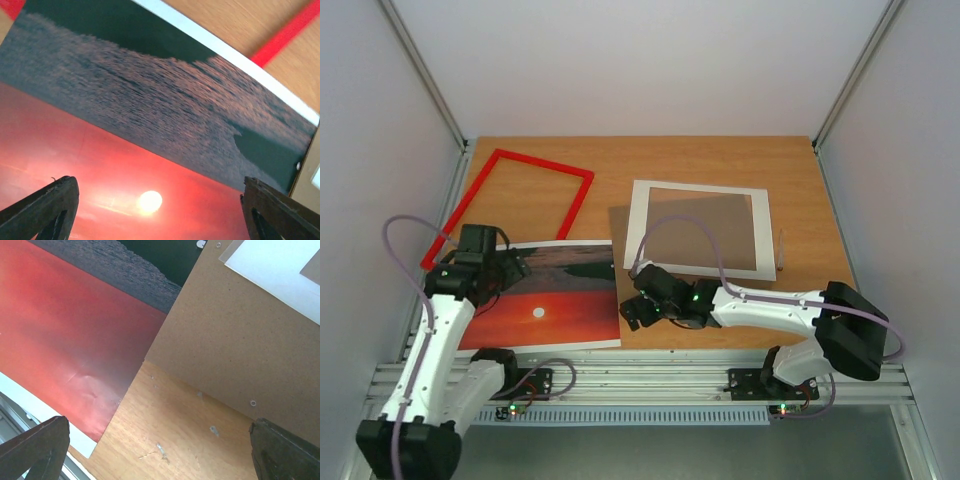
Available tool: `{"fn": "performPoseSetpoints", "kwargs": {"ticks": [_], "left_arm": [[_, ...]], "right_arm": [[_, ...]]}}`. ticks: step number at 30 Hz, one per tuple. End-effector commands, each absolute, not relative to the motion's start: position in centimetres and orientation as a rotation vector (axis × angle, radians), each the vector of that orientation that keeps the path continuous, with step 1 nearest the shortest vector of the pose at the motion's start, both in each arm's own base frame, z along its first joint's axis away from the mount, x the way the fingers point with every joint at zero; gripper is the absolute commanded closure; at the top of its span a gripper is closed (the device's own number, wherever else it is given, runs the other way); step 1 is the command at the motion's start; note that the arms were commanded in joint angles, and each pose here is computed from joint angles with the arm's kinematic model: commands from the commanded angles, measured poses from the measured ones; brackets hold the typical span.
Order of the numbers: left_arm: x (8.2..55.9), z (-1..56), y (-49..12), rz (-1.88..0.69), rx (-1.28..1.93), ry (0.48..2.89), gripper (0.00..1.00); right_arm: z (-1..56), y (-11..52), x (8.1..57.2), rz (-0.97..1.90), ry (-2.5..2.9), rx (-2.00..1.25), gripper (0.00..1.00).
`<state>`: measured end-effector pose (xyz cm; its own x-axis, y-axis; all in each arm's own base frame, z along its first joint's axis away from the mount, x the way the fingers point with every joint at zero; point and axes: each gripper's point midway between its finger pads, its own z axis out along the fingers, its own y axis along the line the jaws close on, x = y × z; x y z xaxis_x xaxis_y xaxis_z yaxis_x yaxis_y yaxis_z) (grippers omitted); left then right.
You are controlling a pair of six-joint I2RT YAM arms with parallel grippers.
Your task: Take the photo out of the frame
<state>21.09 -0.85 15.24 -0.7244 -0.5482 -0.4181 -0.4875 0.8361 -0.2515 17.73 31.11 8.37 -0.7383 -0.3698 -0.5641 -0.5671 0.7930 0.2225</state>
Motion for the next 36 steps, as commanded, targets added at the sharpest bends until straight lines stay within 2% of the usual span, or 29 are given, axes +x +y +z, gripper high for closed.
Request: {"fn": "performPoseSetpoints", "kwargs": {"ticks": [1,8,12,25,36], "left_arm": [[22.3,14.8,0.8,-0.305,-0.946,2.449,0.09],[23.2,13.7,5.3,-0.452,-1.26,2.358,0.03],[23.3,13.5,8.5,-0.453,-1.365,2.323,0.01],[24.3,12.3,13.3,-0.397,-1.439,2.312,0.01],[23.8,10.2,14.2,-0.337,-1.51,2.407,0.0]], "right_arm": [[8.4,32.0,17.9,0.65,2.508,-0.704,0.01],[8.5,30.7,19.0,0.779,2.53,-0.729,0.02],[8.4,30.3,19.0,0.801,2.51,-0.785,0.02],[7.4,30.9,17.6,0.91,2.466,-0.888,0.01],[6.2,32.3,17.5,1.097,2.626,-0.708,0.03]]}}
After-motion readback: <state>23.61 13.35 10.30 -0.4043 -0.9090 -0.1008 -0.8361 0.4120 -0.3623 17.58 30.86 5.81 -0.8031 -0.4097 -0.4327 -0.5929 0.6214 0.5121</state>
